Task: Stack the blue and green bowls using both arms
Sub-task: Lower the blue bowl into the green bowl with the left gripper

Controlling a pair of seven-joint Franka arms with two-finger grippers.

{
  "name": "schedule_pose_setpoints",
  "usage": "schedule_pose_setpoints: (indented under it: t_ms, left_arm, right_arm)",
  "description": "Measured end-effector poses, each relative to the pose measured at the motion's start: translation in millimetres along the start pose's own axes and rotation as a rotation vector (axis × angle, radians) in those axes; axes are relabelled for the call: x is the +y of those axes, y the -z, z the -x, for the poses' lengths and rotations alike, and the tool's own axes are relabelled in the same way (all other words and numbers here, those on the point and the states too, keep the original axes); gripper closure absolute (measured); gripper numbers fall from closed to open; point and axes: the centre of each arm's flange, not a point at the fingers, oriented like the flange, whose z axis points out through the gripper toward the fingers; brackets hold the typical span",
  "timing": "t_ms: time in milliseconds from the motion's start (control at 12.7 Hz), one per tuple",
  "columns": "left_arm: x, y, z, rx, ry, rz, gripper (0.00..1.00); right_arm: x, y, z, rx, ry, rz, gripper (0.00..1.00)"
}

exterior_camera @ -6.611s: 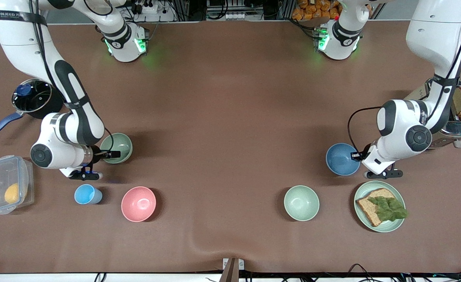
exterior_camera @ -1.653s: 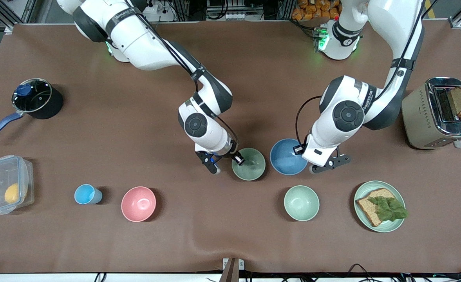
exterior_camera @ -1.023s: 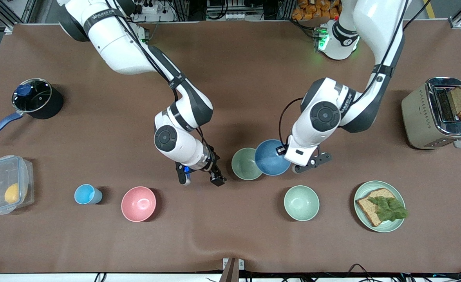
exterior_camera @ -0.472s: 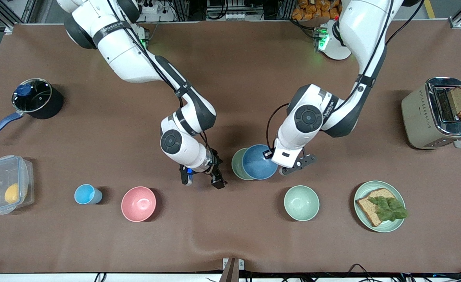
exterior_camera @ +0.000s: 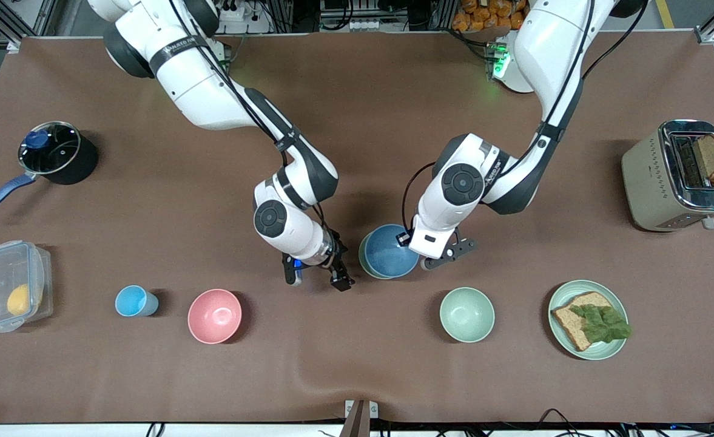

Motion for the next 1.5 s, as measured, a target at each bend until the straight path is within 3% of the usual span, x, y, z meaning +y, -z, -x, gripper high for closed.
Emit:
schedule_pose_setpoints:
  t_ms: [1338, 1495]
  left_arm:
    - [6, -36, 9, -0.01, 0.0, 0.006, 0.95]
    - [7, -38, 9, -0.008, 0.005, 0.015, 0.89]
  right_arm:
    - [7, -10, 11, -0.003, 0.016, -0.001, 0.0]
    - [7, -11, 12, -0.003, 0.017, -0.001, 0.0]
